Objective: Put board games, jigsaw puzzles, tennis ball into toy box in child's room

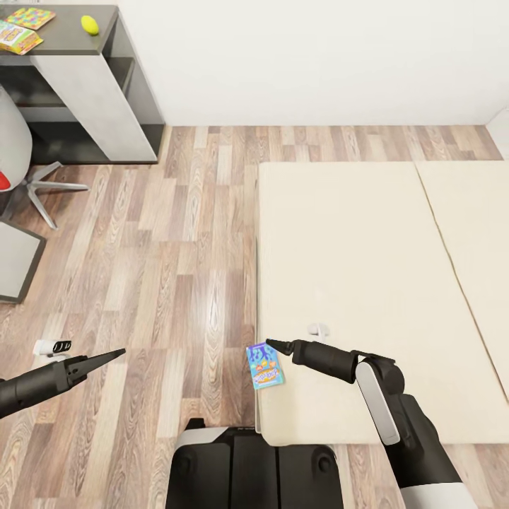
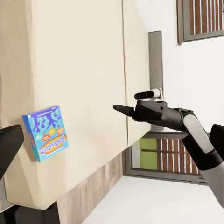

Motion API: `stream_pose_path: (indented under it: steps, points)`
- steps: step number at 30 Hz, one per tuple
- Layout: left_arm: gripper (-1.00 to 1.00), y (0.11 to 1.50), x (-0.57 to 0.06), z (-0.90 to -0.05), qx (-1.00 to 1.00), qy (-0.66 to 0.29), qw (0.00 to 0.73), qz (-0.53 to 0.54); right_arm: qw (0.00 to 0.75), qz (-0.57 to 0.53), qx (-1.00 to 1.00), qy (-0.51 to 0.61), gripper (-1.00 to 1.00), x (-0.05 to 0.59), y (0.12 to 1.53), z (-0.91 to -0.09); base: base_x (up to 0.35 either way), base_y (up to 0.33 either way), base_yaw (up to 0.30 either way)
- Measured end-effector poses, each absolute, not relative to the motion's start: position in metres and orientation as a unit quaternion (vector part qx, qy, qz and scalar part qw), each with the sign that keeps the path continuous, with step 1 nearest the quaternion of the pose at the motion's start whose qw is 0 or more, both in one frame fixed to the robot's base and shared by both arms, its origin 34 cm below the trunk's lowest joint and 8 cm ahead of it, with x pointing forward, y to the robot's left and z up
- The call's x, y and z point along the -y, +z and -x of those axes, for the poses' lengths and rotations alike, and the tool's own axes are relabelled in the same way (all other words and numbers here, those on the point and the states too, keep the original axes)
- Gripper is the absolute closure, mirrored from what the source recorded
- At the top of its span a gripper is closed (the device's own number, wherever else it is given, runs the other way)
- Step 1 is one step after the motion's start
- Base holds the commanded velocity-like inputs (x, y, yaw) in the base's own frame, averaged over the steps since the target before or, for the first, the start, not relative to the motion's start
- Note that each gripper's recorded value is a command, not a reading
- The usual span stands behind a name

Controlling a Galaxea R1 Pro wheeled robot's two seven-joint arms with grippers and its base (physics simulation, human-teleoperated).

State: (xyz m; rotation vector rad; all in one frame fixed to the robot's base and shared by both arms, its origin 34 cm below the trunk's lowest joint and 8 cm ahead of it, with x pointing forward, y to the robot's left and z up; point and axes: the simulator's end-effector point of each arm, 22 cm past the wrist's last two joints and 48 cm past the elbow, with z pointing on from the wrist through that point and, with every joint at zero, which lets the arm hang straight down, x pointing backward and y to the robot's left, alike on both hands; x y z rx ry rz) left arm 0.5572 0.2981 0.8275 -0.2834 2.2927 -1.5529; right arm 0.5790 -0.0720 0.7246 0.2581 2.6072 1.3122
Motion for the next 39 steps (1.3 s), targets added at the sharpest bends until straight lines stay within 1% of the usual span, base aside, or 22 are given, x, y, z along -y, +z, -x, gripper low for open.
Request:
stream_pose_path:
  steps: [30,35,39]
  points:
    - [-1.00,0.843,-0.300,-0.562,-0.811,-0.544,0.195,0.085,0.124,-0.077,-0.885,0.443,-1.00,0.074,0.744,-0.590,0.000,0.000,0.000]
    - [-1.00,0.831,-0.301,-0.555,-0.832,-0.521,0.178,0.074,0.127,-0.074,-0.886,0.439,-1.00,0.076,0.745,-0.591,0.000,0.000,0.000]
    - [-1.00,0.810,-0.309,-0.550,-0.862,-0.475,0.162,0.071,0.142,-0.075,-0.888,0.432,-1.00,0.079,0.743,-0.596,0.000,0.000,0.000]
